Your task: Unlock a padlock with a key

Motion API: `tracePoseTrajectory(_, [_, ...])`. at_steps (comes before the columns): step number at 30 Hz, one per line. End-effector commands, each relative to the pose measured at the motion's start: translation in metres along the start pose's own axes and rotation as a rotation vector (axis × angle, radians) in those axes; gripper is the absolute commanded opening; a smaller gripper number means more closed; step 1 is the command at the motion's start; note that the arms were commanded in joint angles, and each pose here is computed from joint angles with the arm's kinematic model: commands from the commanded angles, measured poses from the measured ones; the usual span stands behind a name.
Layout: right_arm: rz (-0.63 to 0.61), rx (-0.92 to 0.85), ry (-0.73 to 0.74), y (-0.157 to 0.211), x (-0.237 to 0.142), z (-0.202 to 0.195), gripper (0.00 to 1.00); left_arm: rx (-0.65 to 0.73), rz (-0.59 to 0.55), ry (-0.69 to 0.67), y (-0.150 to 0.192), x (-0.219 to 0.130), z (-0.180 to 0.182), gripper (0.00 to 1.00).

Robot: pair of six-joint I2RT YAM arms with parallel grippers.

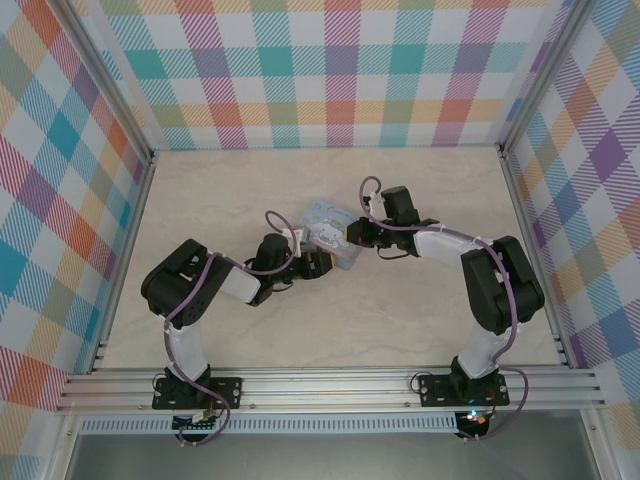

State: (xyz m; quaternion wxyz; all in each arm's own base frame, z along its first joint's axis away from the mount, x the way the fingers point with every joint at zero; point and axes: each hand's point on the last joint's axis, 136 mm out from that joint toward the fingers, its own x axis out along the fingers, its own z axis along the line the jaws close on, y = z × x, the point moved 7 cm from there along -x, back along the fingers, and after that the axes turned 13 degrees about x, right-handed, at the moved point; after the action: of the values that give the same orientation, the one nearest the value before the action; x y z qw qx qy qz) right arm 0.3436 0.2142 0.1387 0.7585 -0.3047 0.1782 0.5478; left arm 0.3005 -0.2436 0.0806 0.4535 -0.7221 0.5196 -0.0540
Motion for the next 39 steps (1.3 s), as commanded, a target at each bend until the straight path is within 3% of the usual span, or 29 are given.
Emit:
tracePoseTrajectory(1, [0.076,0.066,0.095,0.022,0.005,-0.025,0.04,0.037,-0.067,0.067,-0.012,-0.008,-0.018,0.55])
tracePoseTrajectory(22, [0.075,0.068,0.090,0.023,0.005,-0.026,0.04,-0.018,-0.104,0.060,-0.012,-0.004,-0.018,0.46])
tracePoseTrajectory(39, [0.078,0.070,0.093,0.023,0.006,-0.026,0.04,-0.162,-0.187,0.019,-0.008,0.003,-0.008,0.47])
